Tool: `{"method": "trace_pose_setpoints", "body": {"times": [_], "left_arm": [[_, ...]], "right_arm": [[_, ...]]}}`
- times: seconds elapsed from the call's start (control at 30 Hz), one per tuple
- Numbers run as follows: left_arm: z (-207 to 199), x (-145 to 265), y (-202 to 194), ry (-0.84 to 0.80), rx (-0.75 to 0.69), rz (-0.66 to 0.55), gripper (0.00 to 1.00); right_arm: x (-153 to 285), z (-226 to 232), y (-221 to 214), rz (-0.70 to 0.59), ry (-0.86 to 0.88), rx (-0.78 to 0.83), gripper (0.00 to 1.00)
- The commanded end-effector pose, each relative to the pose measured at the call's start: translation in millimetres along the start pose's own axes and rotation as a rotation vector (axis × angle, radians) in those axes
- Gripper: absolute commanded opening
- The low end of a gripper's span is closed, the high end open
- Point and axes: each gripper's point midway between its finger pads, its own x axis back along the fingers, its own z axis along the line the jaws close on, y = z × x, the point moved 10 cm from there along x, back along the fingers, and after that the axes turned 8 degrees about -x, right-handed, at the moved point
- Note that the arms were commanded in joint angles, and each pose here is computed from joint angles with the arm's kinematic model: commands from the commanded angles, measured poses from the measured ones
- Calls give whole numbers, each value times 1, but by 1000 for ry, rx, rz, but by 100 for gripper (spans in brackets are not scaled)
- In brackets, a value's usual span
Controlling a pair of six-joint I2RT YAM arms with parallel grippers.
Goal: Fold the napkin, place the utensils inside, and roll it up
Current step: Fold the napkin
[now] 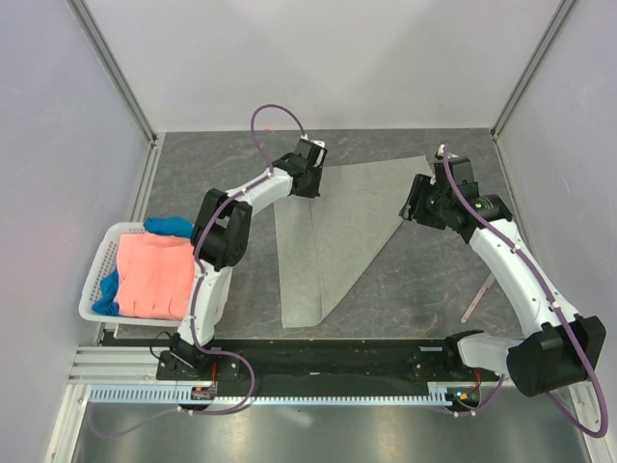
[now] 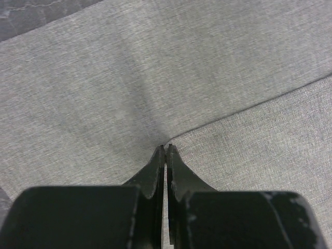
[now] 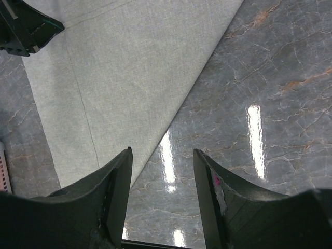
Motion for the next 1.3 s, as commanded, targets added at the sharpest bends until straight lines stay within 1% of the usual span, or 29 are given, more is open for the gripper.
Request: {"method": "trace_pose_setpoints", "body": {"times": [0.0, 0.5, 0.83, 1.27], "left_arm": [[21, 32, 37, 28, 1, -107, 2], [73, 27, 51, 32, 52, -131, 2], [93, 22, 59, 42, 67, -144, 2], [117, 13, 52, 72, 97, -119, 2]], "right_arm": [[10, -1, 5, -44, -10, 3, 58], [6, -3, 3, -33, -23, -3, 59], [3, -4, 1, -24, -34, -7, 59], [1, -4, 2, -23, -41, -9, 59]]}}
